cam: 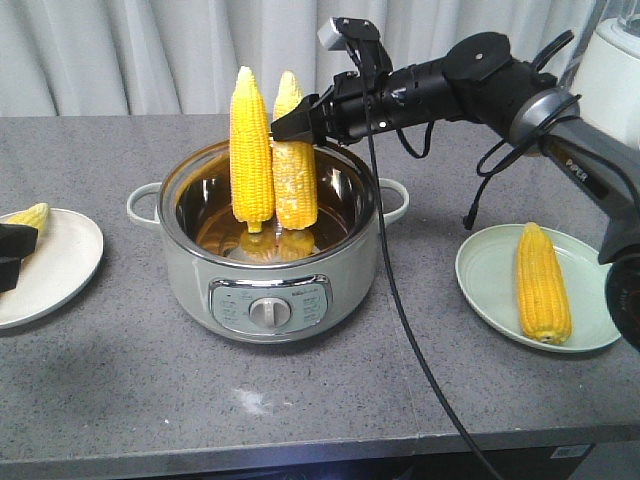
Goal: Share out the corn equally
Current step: 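Grasp the upright cob with the right gripper and lift it out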
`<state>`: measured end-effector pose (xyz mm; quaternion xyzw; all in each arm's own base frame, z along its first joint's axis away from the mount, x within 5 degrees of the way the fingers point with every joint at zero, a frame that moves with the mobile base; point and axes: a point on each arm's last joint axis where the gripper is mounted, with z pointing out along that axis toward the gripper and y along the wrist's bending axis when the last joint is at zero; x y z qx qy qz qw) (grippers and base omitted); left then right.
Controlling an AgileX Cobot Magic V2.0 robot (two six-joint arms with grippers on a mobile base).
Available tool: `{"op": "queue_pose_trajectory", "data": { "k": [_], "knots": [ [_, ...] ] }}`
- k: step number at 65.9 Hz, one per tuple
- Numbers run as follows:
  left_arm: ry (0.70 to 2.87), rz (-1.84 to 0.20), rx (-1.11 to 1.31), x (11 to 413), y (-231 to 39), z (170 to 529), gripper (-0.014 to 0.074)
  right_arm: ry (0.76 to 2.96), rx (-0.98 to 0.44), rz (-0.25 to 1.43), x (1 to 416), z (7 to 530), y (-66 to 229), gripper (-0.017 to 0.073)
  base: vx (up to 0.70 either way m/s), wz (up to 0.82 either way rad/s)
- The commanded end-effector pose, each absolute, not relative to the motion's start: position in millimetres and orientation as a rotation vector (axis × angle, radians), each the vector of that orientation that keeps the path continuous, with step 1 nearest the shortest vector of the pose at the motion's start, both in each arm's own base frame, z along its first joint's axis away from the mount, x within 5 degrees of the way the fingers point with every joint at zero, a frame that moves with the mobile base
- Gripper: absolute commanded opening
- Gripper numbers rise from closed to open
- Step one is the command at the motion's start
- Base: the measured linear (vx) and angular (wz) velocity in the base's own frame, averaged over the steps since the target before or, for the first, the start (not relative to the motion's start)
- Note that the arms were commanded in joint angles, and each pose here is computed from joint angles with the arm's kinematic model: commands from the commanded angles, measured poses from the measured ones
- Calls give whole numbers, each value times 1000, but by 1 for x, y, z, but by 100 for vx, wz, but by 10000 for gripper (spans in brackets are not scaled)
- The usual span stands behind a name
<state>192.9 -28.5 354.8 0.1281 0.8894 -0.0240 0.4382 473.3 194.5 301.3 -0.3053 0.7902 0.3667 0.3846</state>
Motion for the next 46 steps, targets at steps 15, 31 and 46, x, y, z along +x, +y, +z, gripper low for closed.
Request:
{"op": "queue_pose_trajectory", "data": {
  "k": [15, 31, 46],
  "knots": [
    [2113, -74, 302, 192, -30, 371, 507, 1928, -565, 888, 441, 406, 151, 227, 0, 0],
    [2114, -74, 302, 192, -30, 370, 507, 1958, -581, 647, 397, 455, 139, 227, 0, 0],
    [2115, -74, 302, 192, -30, 370, 507, 1993, -646, 438, 344, 478, 150, 227, 0, 0]
  ]
}}
